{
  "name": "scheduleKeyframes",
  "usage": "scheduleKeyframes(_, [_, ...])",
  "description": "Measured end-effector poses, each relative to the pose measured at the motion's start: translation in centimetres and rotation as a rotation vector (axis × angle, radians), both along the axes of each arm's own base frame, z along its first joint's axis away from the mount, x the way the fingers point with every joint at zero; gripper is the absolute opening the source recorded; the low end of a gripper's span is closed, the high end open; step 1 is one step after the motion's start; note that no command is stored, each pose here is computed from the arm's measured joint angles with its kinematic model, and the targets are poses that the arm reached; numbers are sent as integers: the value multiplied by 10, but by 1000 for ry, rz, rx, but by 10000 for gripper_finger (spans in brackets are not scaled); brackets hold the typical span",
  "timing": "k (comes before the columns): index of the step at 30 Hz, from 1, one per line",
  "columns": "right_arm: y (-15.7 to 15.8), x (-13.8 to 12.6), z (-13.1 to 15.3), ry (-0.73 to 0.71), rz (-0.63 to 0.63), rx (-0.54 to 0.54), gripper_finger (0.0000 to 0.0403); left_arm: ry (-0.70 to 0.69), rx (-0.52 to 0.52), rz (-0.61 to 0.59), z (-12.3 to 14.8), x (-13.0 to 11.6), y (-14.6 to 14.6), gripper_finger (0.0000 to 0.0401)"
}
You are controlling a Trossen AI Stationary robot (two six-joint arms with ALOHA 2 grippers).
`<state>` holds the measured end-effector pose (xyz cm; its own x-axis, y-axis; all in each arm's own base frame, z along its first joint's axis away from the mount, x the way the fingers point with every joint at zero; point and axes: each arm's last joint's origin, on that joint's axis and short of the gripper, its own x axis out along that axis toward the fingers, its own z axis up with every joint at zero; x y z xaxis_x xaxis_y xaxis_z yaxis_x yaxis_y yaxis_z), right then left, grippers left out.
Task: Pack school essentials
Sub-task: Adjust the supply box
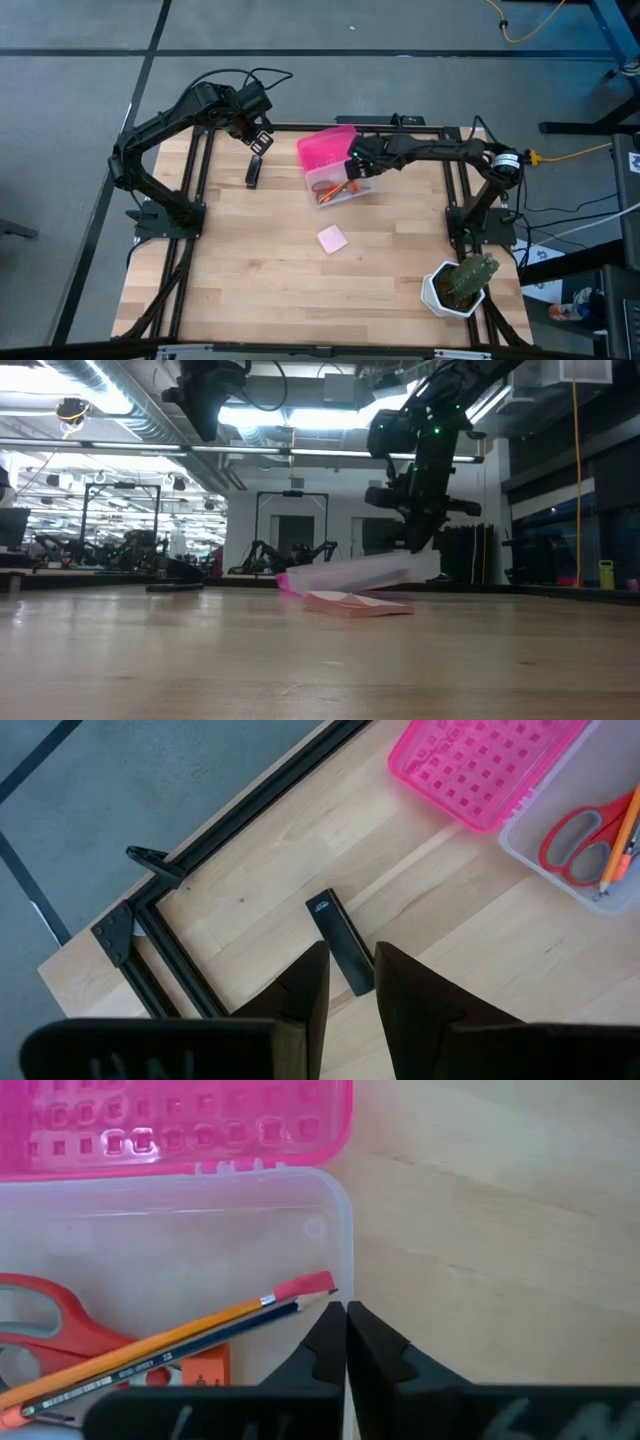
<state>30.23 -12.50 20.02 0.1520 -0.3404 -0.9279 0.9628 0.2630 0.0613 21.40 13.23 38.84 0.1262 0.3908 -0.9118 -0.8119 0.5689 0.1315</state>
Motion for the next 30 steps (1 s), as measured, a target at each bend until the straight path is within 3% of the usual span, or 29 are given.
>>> scheduleKeyframes(26, [16,6,-29,46,52,50,11,0,0,0,0,0,0,76])
scheduleKeyframes(30, [17,6,-29,46,74,62,28,1,0,0,0,0,0,76])
